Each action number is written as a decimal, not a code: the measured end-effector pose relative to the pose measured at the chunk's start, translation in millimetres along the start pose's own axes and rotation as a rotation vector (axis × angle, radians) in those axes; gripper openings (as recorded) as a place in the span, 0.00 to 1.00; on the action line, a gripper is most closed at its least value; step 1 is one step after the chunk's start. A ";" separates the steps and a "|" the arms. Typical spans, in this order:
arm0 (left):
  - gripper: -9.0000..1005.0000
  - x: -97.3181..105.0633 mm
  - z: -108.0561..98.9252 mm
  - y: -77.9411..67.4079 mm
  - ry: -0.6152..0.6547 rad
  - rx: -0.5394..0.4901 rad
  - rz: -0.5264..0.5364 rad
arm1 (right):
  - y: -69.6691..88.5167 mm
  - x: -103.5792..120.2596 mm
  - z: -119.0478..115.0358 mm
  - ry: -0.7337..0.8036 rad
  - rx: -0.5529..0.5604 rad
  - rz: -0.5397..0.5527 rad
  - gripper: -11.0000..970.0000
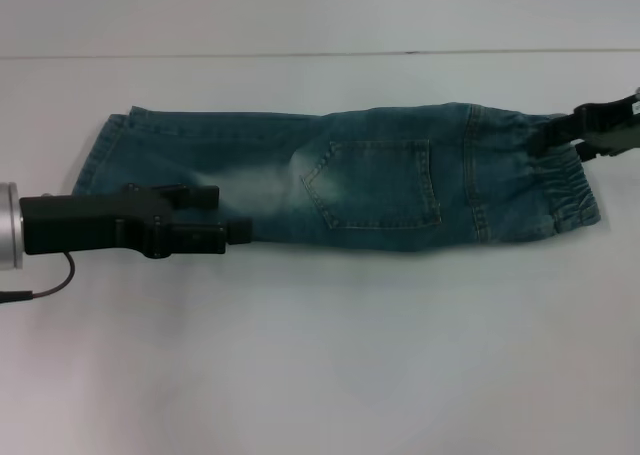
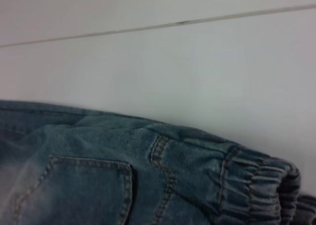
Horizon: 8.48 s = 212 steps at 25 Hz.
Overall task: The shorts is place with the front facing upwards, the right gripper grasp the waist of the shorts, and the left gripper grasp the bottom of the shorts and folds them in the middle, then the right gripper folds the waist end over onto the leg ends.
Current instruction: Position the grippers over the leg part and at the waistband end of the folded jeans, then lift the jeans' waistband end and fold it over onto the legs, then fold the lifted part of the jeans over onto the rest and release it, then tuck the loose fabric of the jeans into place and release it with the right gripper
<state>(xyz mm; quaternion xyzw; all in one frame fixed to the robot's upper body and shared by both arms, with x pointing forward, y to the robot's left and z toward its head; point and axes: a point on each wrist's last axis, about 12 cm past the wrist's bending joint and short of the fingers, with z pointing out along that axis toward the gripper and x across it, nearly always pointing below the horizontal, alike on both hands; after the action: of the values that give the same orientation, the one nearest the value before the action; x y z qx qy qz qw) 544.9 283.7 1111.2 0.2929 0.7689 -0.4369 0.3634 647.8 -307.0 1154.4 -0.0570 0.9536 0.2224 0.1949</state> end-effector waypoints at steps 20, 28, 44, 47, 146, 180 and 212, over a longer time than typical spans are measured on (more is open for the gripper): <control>0.90 -0.1 10.2 0.6 0.013 0.005 -0.012 | 8.4 5.1 18.5 0.047 0.023 -0.104 0.83; 0.90 0.0 15.3 -0.7 -0.001 0.006 -0.015 | 8.6 6.6 14.7 0.069 0.008 -0.128 0.50; 0.89 -12.2 58.0 13.1 -0.238 -0.134 -0.034 | 12.7 -6.5 -20.9 0.053 -0.064 -0.182 0.14; 0.86 -12.0 69.2 20.6 -0.358 -0.201 -0.028 | 13.3 -8.1 -24.5 0.051 -0.064 -0.190 0.14; 0.06 72.5 111.9 -15.6 -0.679 -0.813 -0.007 | 80.9 -36.5 -60.8 -0.002 -0.397 -0.318 0.16; 0.72 69.3 -64.1 0.1 -0.320 -0.182 0.009 | 226.9 -34.3 61.3 0.163 -0.301 -0.761 0.22; 0.73 67.2 -55.4 7.3 -0.381 -0.265 0.025 | 211.9 -38.7 38.7 0.251 -0.072 -0.926 0.83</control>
<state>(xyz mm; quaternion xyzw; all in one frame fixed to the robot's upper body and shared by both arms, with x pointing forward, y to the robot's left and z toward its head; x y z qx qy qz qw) 495.8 345.0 1072.7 0.1641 0.7334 -0.3750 0.5427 655.3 -99.3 1223.0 -0.5090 0.8357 0.1364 0.1547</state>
